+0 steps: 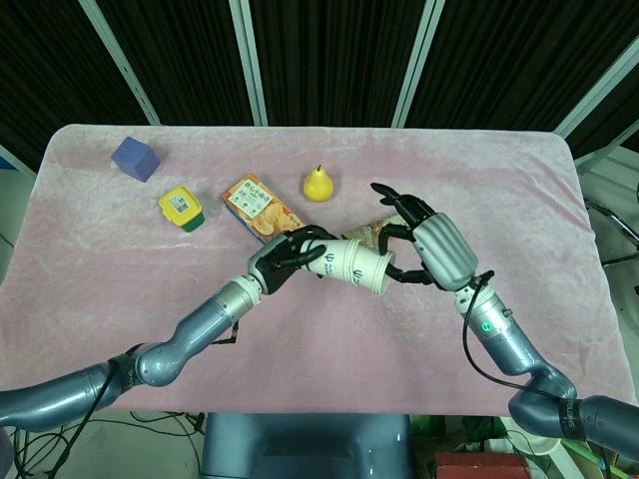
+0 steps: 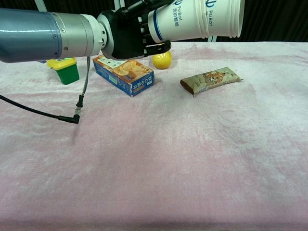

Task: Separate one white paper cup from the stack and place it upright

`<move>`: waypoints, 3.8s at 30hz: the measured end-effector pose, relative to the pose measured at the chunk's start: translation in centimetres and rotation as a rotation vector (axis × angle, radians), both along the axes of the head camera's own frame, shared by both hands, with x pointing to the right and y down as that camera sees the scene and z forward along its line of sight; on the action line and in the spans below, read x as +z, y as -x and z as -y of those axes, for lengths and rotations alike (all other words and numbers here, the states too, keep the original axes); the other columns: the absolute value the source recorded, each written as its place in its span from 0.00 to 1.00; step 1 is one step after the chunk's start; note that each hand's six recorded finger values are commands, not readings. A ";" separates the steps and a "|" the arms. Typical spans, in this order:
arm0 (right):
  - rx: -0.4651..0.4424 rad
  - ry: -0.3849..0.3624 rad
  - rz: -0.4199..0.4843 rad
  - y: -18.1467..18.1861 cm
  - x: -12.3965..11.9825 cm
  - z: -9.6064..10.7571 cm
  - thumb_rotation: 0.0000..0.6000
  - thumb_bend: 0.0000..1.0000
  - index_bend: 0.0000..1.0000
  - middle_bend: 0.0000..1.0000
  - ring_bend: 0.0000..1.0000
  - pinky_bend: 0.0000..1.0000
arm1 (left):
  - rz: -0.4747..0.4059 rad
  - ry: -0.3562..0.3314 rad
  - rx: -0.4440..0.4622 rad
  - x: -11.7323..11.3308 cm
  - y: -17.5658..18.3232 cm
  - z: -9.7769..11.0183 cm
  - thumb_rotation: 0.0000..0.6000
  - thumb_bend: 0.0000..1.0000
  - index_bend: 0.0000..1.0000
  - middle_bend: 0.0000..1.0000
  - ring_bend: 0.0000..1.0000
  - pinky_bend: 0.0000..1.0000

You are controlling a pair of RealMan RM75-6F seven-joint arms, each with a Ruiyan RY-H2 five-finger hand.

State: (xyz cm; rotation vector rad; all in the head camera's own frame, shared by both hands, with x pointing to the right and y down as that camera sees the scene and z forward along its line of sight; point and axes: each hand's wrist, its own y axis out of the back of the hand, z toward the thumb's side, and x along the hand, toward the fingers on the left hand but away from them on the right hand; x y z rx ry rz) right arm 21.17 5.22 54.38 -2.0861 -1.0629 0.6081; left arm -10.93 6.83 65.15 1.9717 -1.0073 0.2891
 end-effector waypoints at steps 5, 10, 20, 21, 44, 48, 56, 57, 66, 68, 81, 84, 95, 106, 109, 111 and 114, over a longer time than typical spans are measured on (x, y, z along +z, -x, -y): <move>0.028 0.025 -0.006 -1.8 0.1 -0.1 1.00 0.40 0.88 0.05 0.19 0.19 | 0.042 -0.007 -0.020 0.4 2.0 0.8 1.00 0.45 0.59 0.54 0.39 0.58; 0.048 0.050 -0.032 -3.7 0.4 -0.3 1.00 0.40 0.88 0.05 0.19 0.19 | 0.108 -0.031 -0.013 0.6 4.3 1.5 1.00 0.45 0.59 0.53 0.39 0.58; 0.039 0.144 -0.127 -6.0 2.1 -1.2 1.00 0.40 0.89 0.05 0.19 0.19 | 0.367 -0.256 0.206 -0.5 8.0 1.6 1.00 0.45 0.59 0.51 0.37 0.58; 0.036 0.158 -0.141 -6.1 2.3 -1.2 1.00 0.40 0.89 0.04 0.19 0.19 | 0.399 -0.287 0.238 -0.7 8.2 1.6 1.00 0.45 0.58 0.51 0.37 0.58; -0.166 0.729 -0.662 -6.3 11.4 -3.3 1.00 0.40 0.84 0.00 0.16 0.18 | 1.321 -0.946 0.987 2.3 16.9 -2.7 1.00 0.45 0.57 0.51 0.36 0.58; -0.182 0.745 -0.691 -5.6 12.3 -3.5 1.00 0.40 0.78 0.00 0.16 0.18 | 1.335 -0.942 1.041 3.8 17.2 -3.6 1.00 0.45 0.57 0.51 0.35 0.58; -0.207 0.779 -0.739 -4.7 12.5 -3.5 1.00 0.39 0.39 0.00 0.14 0.18 | 1.341 -0.932 1.072 5.2 17.3 -4.4 1.00 0.39 0.47 0.42 0.29 0.57; -0.207 0.783 -0.742 -4.6 12.5 -3.5 1.00 0.39 0.35 0.00 0.14 0.18 | 1.340 -0.928 1.073 5.2 17.3 -4.4 1.00 0.37 0.45 0.40 0.27 0.55; -0.183 0.790 -0.745 -4.1 12.0 -3.1 1.00 0.37 0.21 0.00 0.14 0.18 | 1.328 -0.916 1.052 5.0 17.2 -4.0 1.00 0.27 0.28 0.23 0.09 0.39; -0.175 0.785 -0.742 -4.1 11.9 -3.0 1.00 0.36 0.20 0.00 0.14 0.18 | 1.330 -0.921 1.047 4.8 17.2 -3.8 1.00 0.27 0.27 0.22 0.07 0.37; -0.154 0.797 -0.743 -4.4 11.9 -2.7 1.00 0.32 0.11 0.00 0.14 0.18 | 1.342 -0.922 1.015 3.2 17.9 -2.8 1.00 0.27 0.26 0.20 0.05 0.30; -0.150 0.805 -0.743 -4.4 12.1 -2.6 1.00 0.30 0.08 0.00 0.14 0.18 | 1.345 -0.921 1.004 2.9 18.1 -2.6 1.00 0.27 0.26 0.20 0.05 0.30; -0.132 0.798 -0.731 -4.4 12.0 -2.2 1.00 0.21 0.00 0.00 0.14 0.18 | 1.323 -0.919 0.948 1.3 18.4 -1.8 1.00 0.22 0.25 0.16 0.01 0.23; -0.059 0.759 -0.656 -4.9 10.3 -1.1 1.00 0.19 0.00 0.00 0.13 0.18 | 1.332 -0.954 0.876 -0.7 18.8 -0.6 1.00 0.22 0.25 0.16 0.00 0.18; -0.007 0.695 -0.618 -5.8 9.0 -0.2 1.00 0.19 0.00 0.00 0.12 0.18 | 1.352 -0.993 0.853 -1.9 18.9 -0.3 1.00 0.23 0.25 0.16 0.00 0.16; 0.035 0.635 -0.590 -6.7 7.7 0.3 1.00 0.19 0.00 0.00 0.12 0.18 | 1.369 -1.024 0.841 -2.9 19.0 -0.2 1.00 0.24 0.25 0.16 0.00 0.16; 0.099 0.517 -0.567 -9.0 5.6 0.8 1.00 0.19 0.00 0.00 0.12 0.18 | 1.394 -1.067 0.804 -4.7 19.3 -0.5 1.00 0.24 0.24 0.16 0.00 0.16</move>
